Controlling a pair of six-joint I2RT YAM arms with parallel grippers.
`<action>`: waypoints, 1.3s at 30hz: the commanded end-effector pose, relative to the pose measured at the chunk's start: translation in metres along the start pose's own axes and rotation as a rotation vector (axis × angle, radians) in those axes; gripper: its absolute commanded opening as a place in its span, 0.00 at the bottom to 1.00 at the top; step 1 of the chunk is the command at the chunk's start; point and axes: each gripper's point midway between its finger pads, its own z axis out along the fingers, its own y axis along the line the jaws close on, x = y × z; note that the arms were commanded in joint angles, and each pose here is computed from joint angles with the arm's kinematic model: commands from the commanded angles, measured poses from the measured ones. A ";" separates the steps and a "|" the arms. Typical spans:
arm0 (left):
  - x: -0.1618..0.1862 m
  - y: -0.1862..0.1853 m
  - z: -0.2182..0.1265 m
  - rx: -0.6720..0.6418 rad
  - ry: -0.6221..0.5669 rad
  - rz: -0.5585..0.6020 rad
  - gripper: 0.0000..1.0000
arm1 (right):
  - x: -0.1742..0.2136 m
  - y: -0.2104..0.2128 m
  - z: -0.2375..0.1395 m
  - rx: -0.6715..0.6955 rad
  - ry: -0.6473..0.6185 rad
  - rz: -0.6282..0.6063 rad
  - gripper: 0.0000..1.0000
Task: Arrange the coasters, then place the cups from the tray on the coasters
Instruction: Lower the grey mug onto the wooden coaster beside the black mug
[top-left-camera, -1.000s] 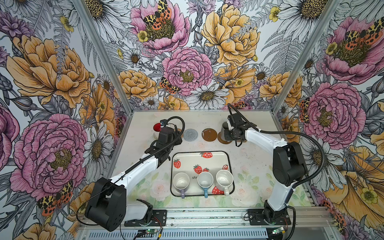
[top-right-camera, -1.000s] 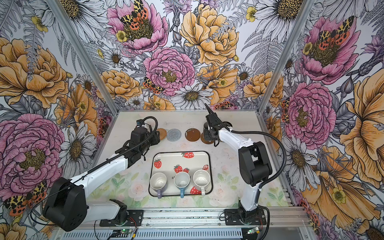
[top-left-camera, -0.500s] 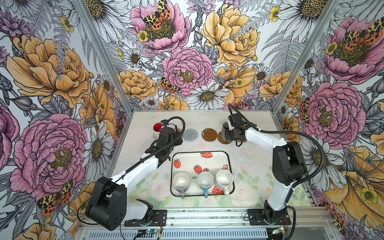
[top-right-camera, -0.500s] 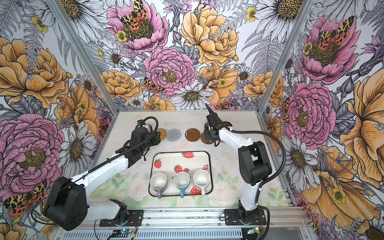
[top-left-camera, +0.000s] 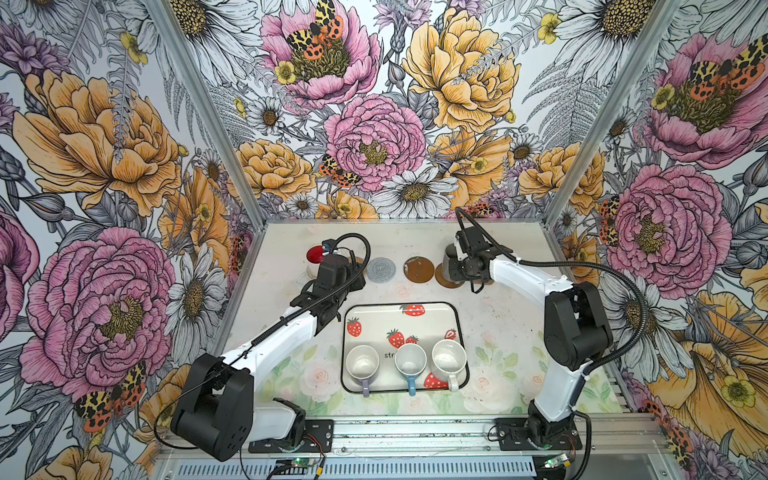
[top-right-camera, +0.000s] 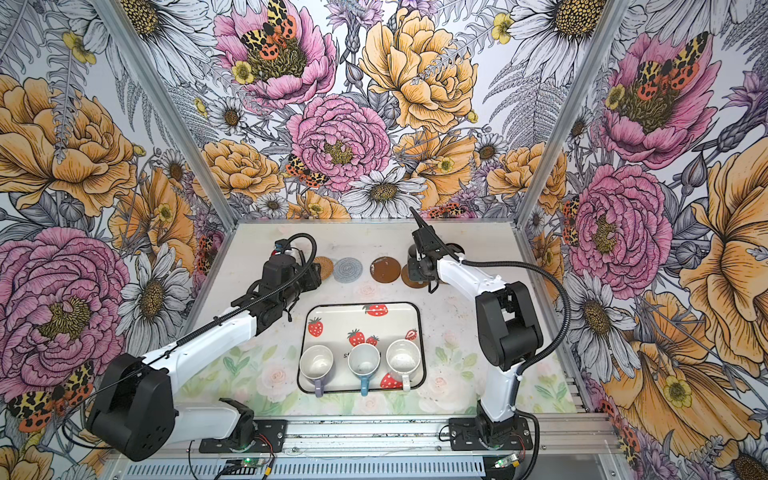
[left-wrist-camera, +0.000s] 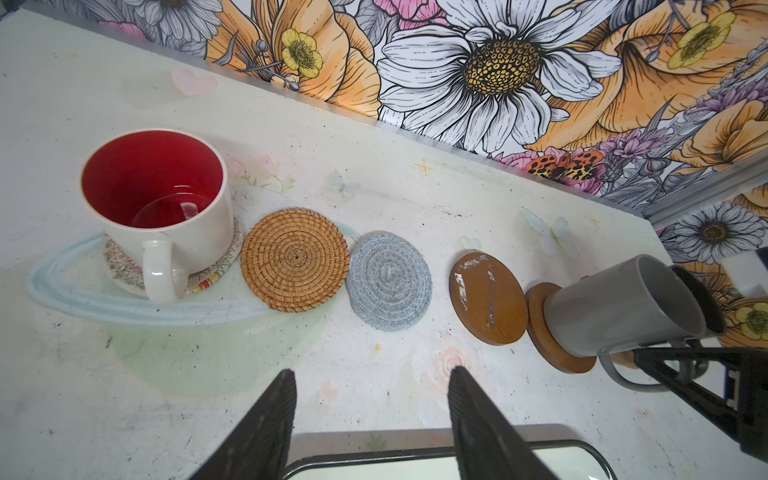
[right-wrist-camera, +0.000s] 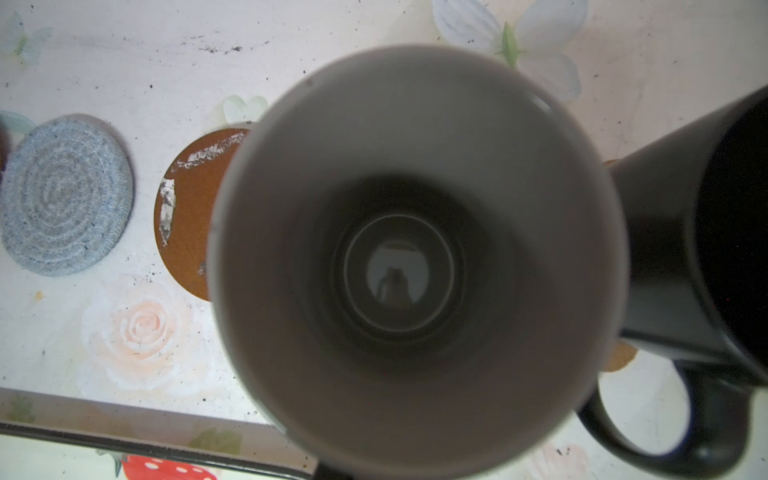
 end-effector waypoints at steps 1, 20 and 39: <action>-0.009 -0.004 0.001 0.019 -0.020 0.002 0.60 | -0.032 0.007 -0.007 -0.037 -0.099 0.018 0.00; -0.008 -0.003 0.000 0.019 -0.019 0.001 0.60 | -0.020 0.008 -0.008 -0.052 -0.075 0.029 0.04; -0.010 -0.005 -0.005 0.031 -0.027 -0.002 0.60 | -0.021 0.008 -0.015 -0.055 -0.076 0.028 0.37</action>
